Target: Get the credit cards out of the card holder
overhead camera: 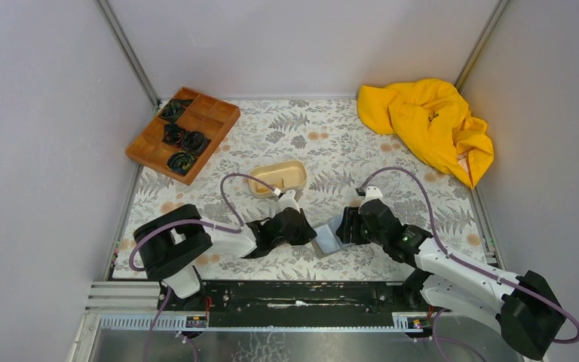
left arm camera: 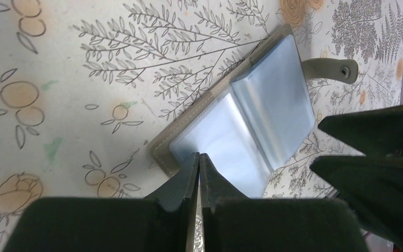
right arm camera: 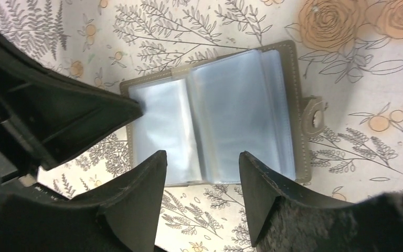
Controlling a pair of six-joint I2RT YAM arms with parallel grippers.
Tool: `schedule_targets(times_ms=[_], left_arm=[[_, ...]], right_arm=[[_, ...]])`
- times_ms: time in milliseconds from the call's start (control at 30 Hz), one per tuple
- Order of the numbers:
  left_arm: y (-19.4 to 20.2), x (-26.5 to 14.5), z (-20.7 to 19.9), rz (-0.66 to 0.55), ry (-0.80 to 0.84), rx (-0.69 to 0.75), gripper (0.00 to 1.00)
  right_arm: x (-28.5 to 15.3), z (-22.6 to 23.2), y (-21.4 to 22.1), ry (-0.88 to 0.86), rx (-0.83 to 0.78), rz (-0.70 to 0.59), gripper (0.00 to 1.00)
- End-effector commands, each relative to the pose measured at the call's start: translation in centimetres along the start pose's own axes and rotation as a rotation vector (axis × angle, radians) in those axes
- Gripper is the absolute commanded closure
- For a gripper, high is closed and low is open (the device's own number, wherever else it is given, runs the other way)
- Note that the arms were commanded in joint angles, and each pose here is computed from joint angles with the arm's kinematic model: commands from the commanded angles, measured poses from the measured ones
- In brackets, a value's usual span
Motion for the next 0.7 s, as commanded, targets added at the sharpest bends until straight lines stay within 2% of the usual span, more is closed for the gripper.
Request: schedule_targets(times_ms=[0, 233, 667], left_arm=[[1.0, -0.9, 2.2, 0.041, -0.061, 0.012, 0.91], [1.3, -0.8, 2.7, 0.043, -0.074, 0.018, 0.91], [1.4, -0.7, 2.8, 0.05, -0.064, 0.011, 0.91]], right_arm=[[-0.2, 0.0, -1.5, 0.079, -0.047, -0.038, 0.4], [0.3, -1.1, -1.0, 0.161, -0.073, -0.014, 0.38], [1.6, -1.6, 0.4, 0.111, -0.056, 0.046, 0.37]])
Point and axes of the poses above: each gripper's point midway between its finger pads, its own x axis out along the fingers, its own z axis along the line the jaws close on, y = z × x, the point moved 9 cm from there along -x, back along the fingers, and after that the axes turned 2 degrees about -x, right-handed, at the moved point
